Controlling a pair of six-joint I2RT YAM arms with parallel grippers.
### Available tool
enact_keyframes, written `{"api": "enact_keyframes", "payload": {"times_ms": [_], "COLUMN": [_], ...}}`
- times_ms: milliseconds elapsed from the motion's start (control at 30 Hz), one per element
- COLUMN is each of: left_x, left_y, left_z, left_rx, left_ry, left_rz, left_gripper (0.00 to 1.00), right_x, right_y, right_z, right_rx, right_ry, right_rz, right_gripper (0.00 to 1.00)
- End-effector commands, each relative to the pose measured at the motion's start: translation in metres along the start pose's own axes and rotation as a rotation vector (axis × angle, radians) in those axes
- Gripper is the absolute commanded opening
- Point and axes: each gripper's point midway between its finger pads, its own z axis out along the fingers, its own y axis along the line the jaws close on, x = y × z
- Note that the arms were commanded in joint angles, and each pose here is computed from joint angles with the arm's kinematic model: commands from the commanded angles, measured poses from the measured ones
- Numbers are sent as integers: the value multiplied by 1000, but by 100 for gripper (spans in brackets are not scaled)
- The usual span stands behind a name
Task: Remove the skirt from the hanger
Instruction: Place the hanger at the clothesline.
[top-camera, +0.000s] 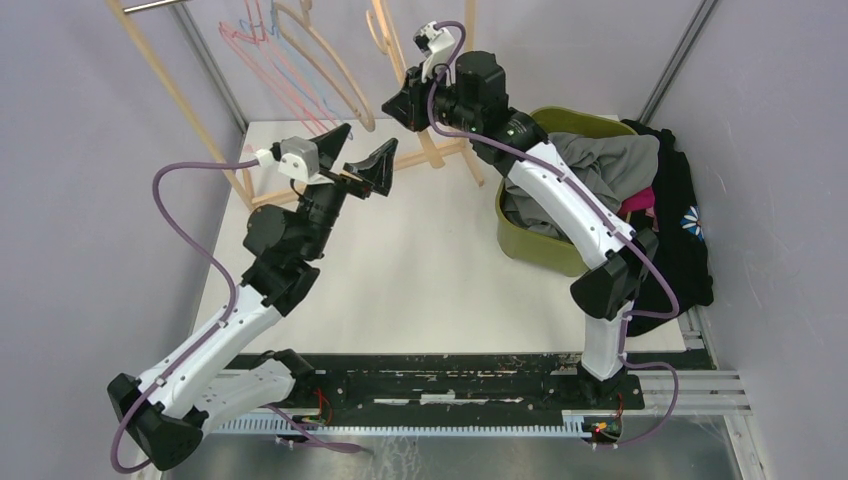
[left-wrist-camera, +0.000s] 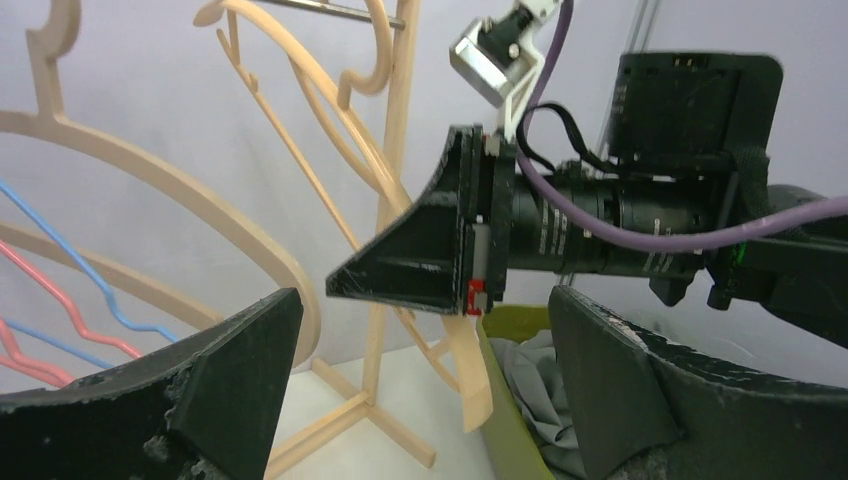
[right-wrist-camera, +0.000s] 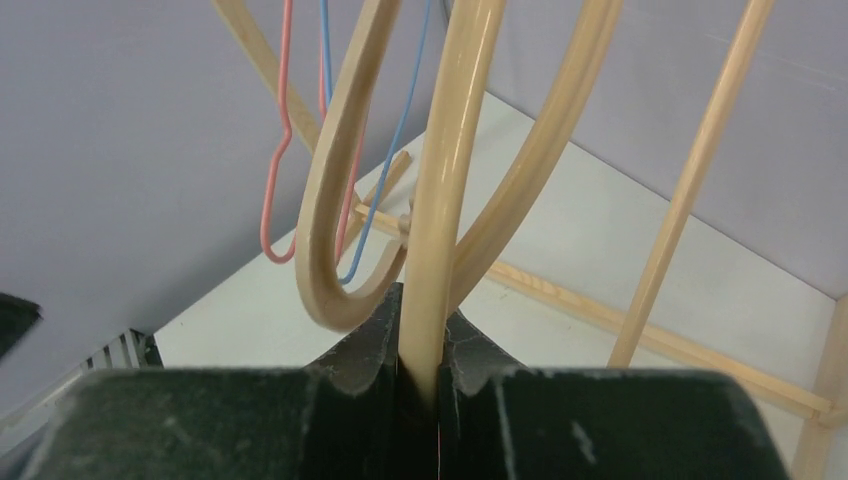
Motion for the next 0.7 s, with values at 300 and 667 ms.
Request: {"api": "enact_keyframes", "payload": {"times_ms": [300, 667], "left_x": [57, 87], "left_y": [-35, -13], "left_z": [25, 37], "left_rx": [58, -93], "left_ry": [103, 155], "left_rz": [-30, 54], "left_gripper": [99, 99], "right_x": [-128, -149], "right_y": [28, 48], "right_z": [-13, -32], "right_rx": [-84, -198], "right_ry": [-423, -476], "right_rz": [63, 146], "right_gripper": [1, 1]}}
